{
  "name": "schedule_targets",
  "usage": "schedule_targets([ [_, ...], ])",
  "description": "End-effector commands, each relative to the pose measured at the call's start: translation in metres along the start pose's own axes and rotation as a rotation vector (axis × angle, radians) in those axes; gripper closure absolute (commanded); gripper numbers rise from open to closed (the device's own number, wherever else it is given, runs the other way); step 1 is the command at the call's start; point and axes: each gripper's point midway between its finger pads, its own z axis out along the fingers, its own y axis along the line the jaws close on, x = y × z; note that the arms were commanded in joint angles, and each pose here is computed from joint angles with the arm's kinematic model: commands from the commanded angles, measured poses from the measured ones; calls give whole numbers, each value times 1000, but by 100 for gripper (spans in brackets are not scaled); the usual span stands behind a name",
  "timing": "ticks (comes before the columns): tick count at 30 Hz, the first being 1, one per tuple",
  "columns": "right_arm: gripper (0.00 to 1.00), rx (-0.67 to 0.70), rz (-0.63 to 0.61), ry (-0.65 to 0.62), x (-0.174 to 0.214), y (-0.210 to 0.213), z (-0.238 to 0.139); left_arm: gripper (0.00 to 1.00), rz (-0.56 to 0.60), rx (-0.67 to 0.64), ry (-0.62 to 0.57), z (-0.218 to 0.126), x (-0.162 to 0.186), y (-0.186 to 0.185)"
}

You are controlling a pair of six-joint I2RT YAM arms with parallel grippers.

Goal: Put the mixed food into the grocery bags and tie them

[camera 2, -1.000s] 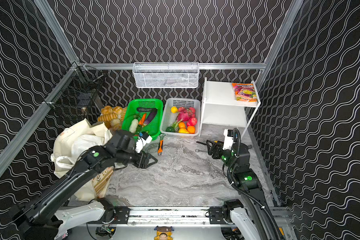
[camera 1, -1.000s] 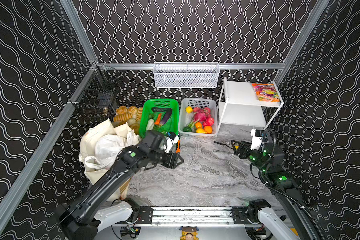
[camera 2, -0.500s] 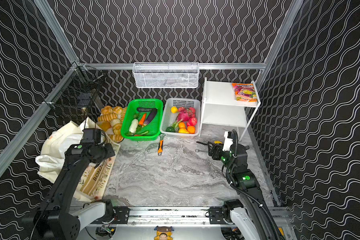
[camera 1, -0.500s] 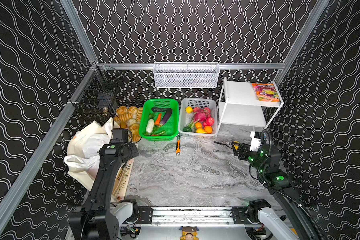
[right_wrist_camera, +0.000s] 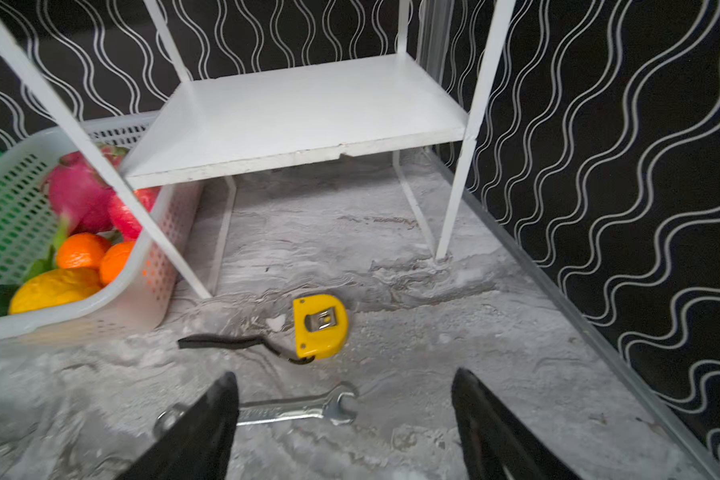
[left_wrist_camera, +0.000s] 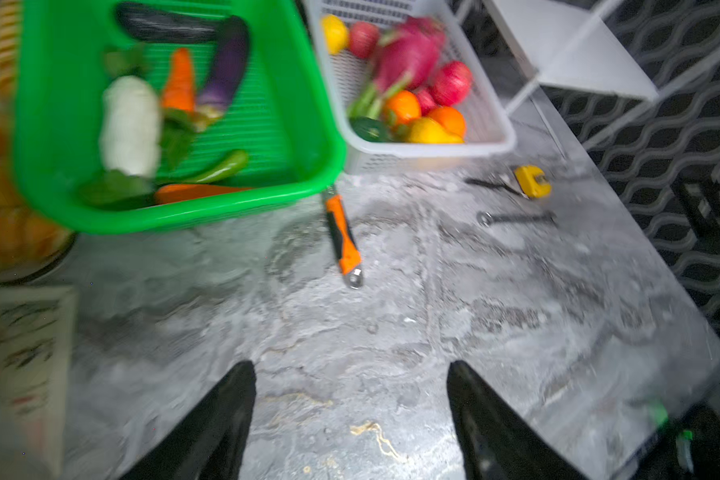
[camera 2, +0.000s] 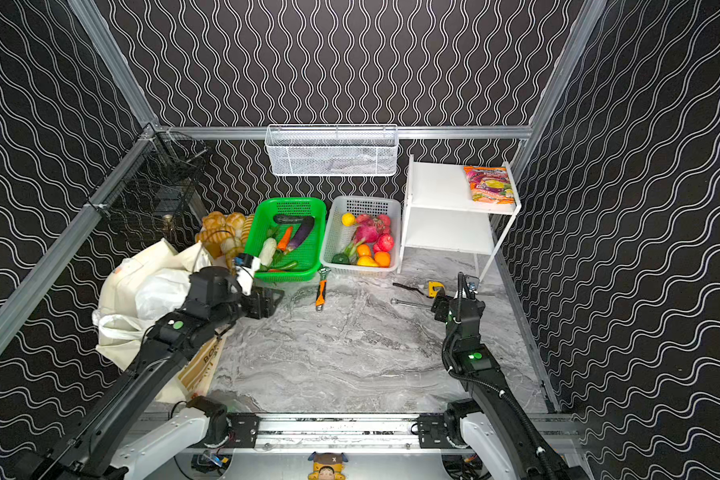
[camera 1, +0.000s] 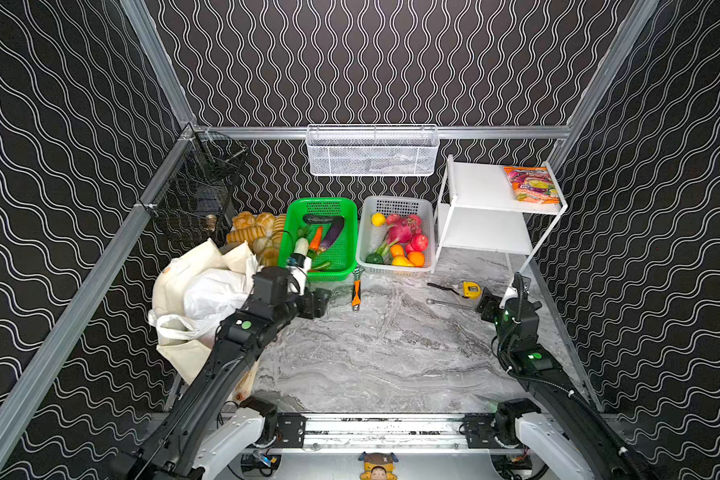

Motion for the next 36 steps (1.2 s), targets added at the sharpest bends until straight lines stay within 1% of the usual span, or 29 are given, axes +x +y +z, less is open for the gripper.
schedule_targets([
  [1, 18, 50, -39, -135, -21, -5, 7, 19, 156, -69, -107, 16, -16, -5],
  [4, 18, 39, -44, -140, -4, -3, 20, 14, 189, -208, -98, 33, -8, 22],
  [6, 18, -12, -61, -160, 4, 5, 27, 9, 214, -342, -105, 39, -5, 47],
  [9, 18, -63, -71, -188, 12, 11, 35, 5, 265, -457, -66, 50, 8, 77],
  [10, 18, -90, -73, -182, 16, 14, 39, 4, 255, -485, -49, 51, 13, 88],
  [12, 18, -154, -67, -205, 20, 21, 43, 4, 184, -503, -40, 55, 24, 114],
  [14, 17, -189, -135, -255, 16, 27, 46, 4, 155, -563, -72, 51, 27, 134],
  [16, 17, -171, -114, -242, 21, 21, 51, 4, 176, -621, -120, 45, 24, 148],
  [17, 16, -175, -95, -220, 29, 17, 53, 4, 165, -657, -152, 39, 22, 157],
  [18, 16, -193, -90, -229, 35, 16, 52, 4, 144, -664, -175, 36, 24, 164],
  [20, 15, -189, -96, -347, 24, 13, 44, 3, 112, -644, -213, 39, 28, 171],
  [22, 12, -165, -69, -304, 30, 7, 43, 4, 130, -609, -221, 47, 32, 170],
  [24, 9, -148, -64, -236, 35, 7, 54, 3, 151, -587, -212, 54, 37, 169],
  [25, 8, -133, -71, -225, 34, 6, 60, 3, 157, -583, -223, 56, 40, 169],
  [27, 6, -105, -67, -240, 30, 3, 68, 3, 184, -575, -293, 58, 40, 168],
  [29, 0, -55, -39, -217, 30, -4, 73, 3, 206, -564, -359, 60, 39, 169],
  [31, 0, -28, -32, -176, 34, -8, 79, 3, 216, -532, -421, 64, 35, 166],
  [32, 0, -26, -30, -181, 33, -8, 79, 2, 230, -506, -433, 69, 35, 164],
  [34, 0, -19, -32, -218, 29, -10, 76, 2, 237, -503, -403, 83, 40, 169],
  [36, 0, -8, -28, -217, 30, -11, 74, 2, 236, -496, -388, 95, 49, 174],
])
